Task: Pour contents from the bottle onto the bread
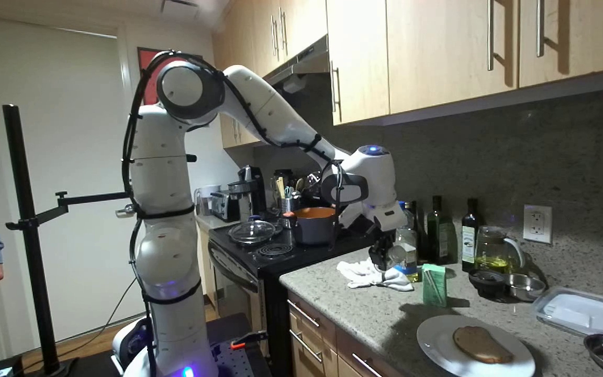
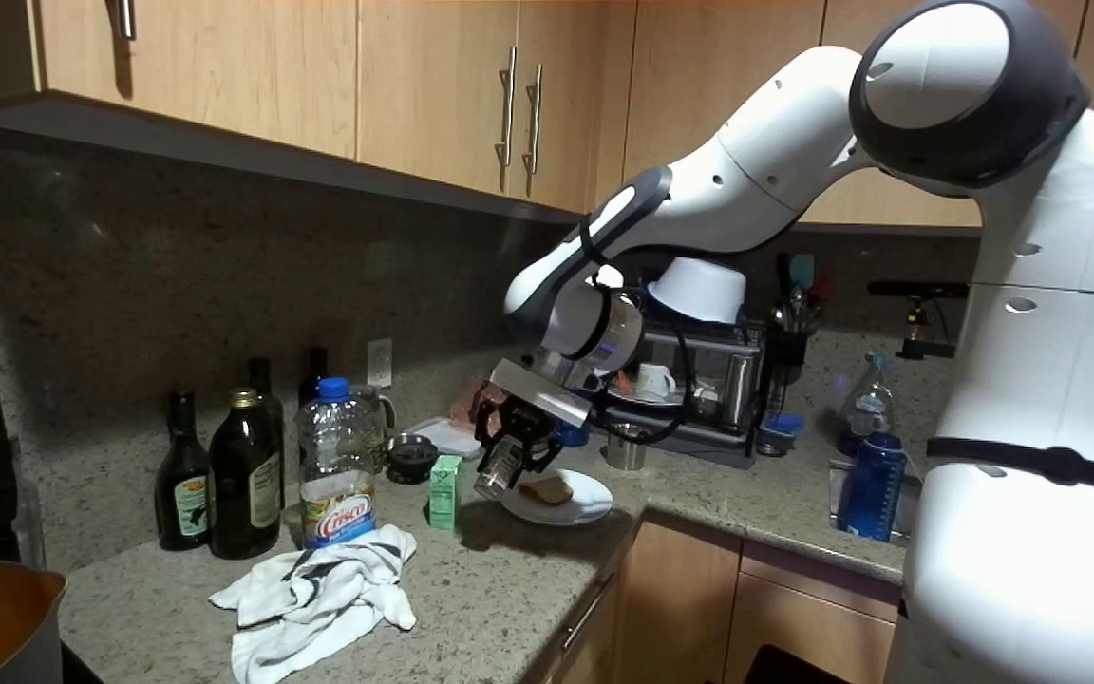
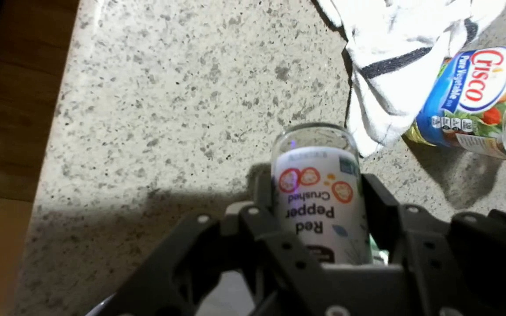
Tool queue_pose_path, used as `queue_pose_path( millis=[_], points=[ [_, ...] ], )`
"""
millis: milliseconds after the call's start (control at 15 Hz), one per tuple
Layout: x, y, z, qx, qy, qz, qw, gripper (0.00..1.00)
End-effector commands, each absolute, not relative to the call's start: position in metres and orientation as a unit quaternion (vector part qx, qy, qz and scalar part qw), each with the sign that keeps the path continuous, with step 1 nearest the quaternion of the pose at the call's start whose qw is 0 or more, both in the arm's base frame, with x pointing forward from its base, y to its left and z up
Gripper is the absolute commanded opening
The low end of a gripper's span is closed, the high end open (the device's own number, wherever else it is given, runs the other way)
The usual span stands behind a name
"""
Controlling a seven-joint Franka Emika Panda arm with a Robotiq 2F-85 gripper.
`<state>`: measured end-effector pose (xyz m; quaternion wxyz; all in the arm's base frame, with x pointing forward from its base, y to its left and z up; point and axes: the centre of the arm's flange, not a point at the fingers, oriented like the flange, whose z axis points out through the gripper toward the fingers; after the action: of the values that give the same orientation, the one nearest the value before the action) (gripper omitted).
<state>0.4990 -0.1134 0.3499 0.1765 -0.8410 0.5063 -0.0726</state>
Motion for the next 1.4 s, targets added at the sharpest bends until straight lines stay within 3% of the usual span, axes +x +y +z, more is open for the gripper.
queue_pose_path(
  millis=[0,733,800,1067,1133,1333],
  points=[
    [0.484,-0.146,0.367,-0.84,0.497,-0.051,0.212,0.27],
    [0.487,-0.205,0.407,-0.836,0.499,-0.043,0.227,0.27],
    [0.48,-0.207,0.397,-0.83,0.509,-0.038,0.227,0.52],
    [0.484,-0.205,0.401,-0.832,0.504,-0.042,0.227,0.52],
    [0.484,-0.204,0.401,-0.833,0.504,-0.042,0.226,0.27],
    [0.485,-0.195,0.402,-0.84,0.463,-0.039,0.28,0.27]
  ],
)
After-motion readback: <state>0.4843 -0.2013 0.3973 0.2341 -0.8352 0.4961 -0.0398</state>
